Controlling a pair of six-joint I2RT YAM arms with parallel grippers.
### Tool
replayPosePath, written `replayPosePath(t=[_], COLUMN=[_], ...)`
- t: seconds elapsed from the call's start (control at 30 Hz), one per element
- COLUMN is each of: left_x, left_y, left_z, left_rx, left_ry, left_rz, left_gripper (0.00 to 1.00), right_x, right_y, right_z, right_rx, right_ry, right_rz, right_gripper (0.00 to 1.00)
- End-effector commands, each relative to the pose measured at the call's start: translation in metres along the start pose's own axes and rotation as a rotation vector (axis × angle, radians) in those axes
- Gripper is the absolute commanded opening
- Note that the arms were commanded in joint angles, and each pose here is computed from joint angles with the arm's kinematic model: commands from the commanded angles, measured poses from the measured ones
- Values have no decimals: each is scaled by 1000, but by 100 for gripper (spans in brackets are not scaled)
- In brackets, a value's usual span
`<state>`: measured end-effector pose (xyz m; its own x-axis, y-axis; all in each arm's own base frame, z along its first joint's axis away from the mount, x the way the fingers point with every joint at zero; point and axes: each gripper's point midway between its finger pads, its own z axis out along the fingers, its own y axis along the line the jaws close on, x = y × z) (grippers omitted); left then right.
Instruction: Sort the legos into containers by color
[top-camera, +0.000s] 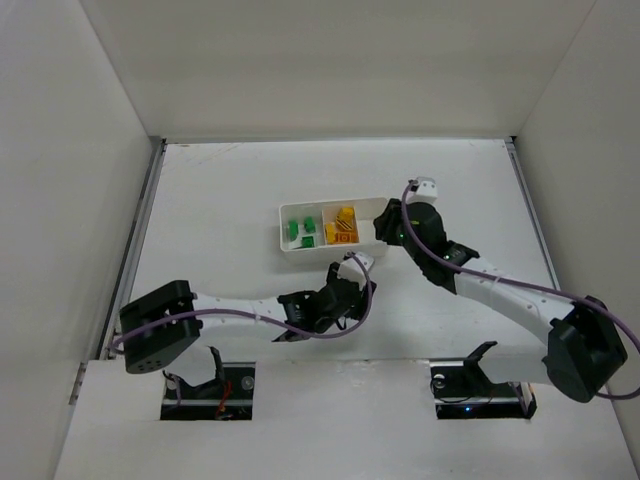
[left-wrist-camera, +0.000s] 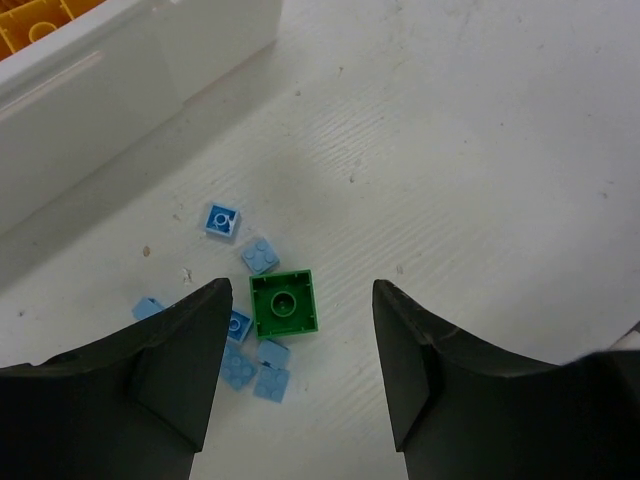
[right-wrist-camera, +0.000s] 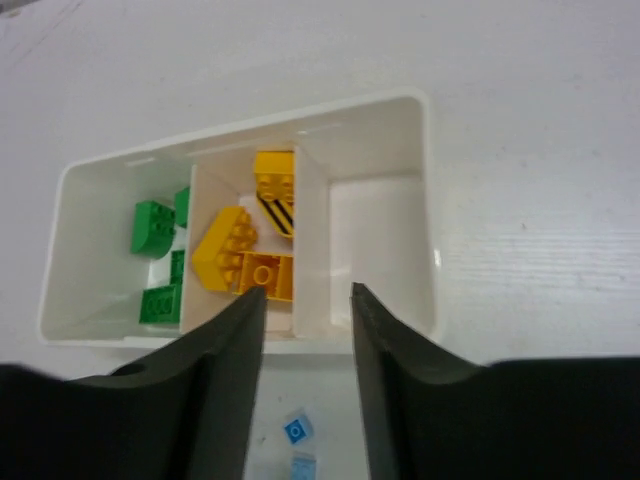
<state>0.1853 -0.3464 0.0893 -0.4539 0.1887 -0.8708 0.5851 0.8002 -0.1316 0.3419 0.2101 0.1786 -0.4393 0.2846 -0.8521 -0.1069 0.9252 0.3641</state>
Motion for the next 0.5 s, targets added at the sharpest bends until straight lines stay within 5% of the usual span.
replayPosePath(t=[0.0, 0.07, 0.47], left_x=[-14, -7, 22], left_y=[-12, -14, -9], left_z=[6, 9, 17], left_rx=[20, 22, -25], left_ry=[-22, 3, 98], left_rz=[11, 23, 57], left_gripper=[56, 55, 47], right_x=[-10, -9, -10], right_y=[-13, -20, -17], right_z=[-3, -3, -6], right_rx=[3, 4, -49], right_ry=[-60, -70, -61], right_rz=[88, 116, 159], right_gripper=[52, 60, 61])
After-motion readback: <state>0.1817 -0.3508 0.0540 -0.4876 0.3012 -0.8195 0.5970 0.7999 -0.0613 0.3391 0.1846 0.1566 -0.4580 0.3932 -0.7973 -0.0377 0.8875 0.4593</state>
